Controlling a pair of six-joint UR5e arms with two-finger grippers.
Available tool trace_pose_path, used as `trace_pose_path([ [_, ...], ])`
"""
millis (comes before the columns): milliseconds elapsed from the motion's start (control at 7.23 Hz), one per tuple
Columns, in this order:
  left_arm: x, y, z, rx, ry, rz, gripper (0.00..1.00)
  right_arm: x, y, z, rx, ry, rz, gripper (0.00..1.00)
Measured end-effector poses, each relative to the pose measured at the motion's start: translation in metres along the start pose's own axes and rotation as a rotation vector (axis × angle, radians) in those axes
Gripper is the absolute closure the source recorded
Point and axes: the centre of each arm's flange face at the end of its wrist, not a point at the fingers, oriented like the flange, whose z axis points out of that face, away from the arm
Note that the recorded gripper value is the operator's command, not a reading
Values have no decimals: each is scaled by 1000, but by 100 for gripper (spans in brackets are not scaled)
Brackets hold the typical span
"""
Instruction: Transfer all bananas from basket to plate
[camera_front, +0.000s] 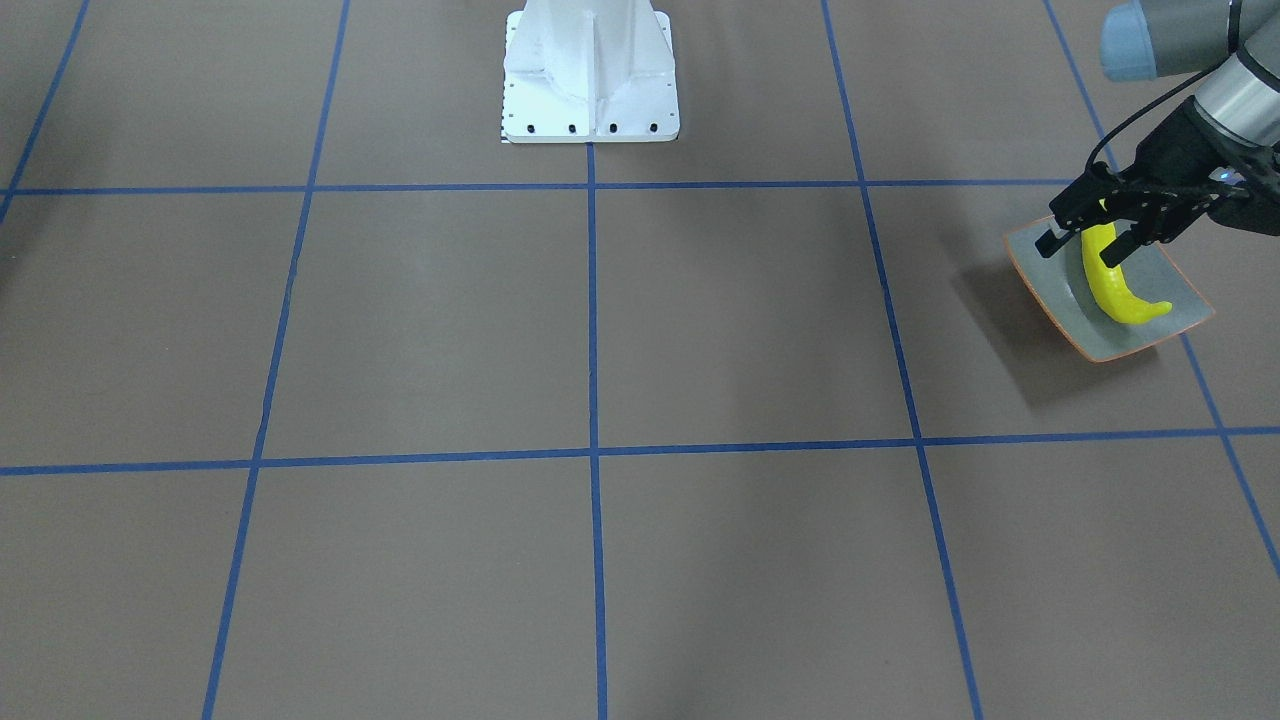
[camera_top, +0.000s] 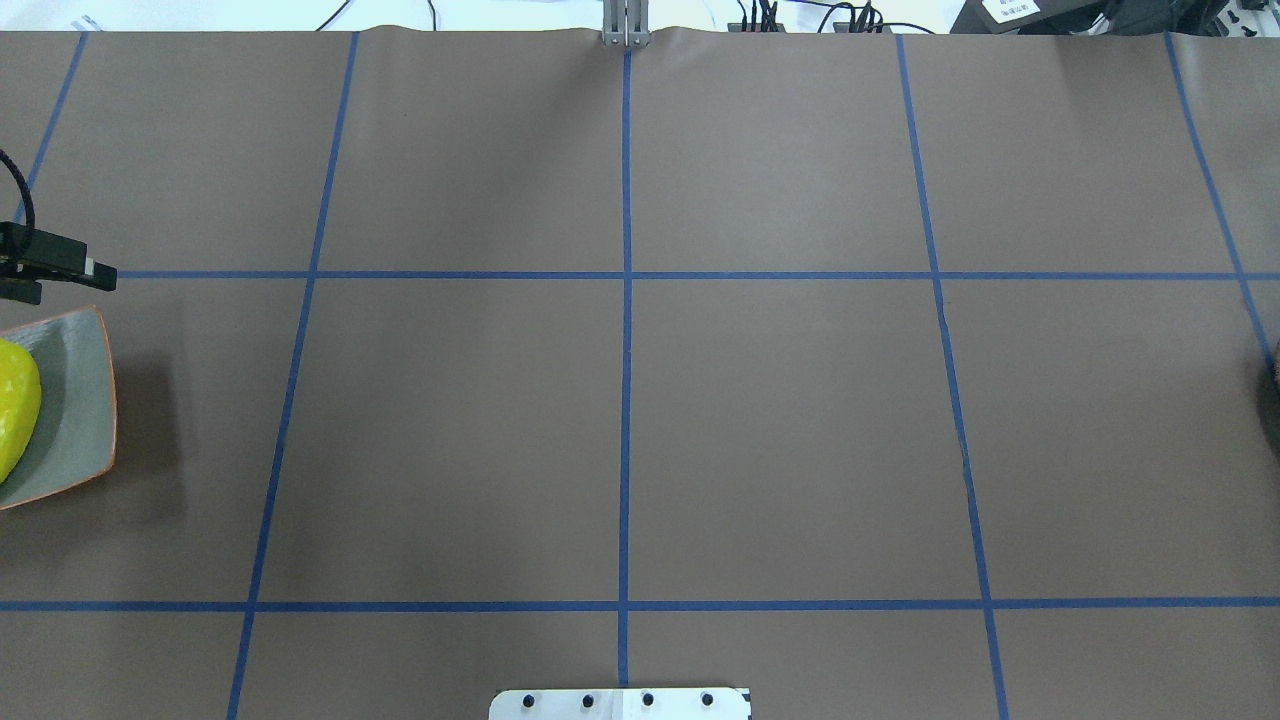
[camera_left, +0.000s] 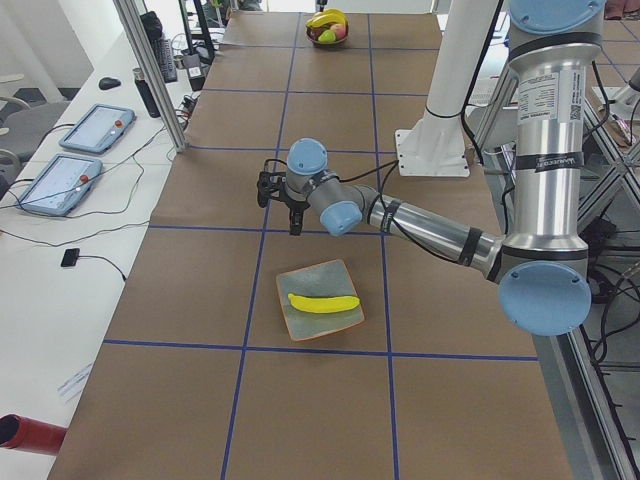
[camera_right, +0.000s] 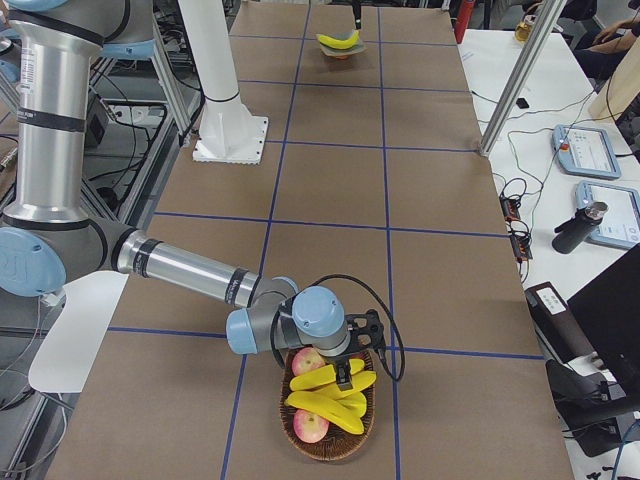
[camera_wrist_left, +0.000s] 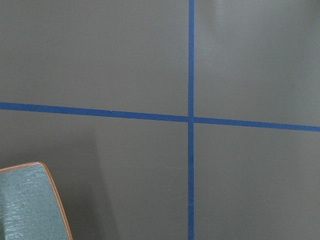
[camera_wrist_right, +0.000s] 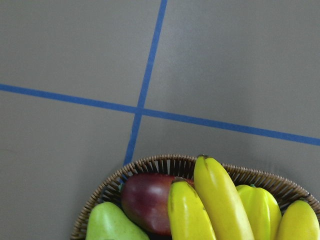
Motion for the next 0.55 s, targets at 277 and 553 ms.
trace_pose_path([
  [277,2,1,-2,4,2,3,0,9,16,14,-32,-49,10,12],
  [553,3,1,-4,7,4,6,0,14,23,21,-45,-72,7,15],
])
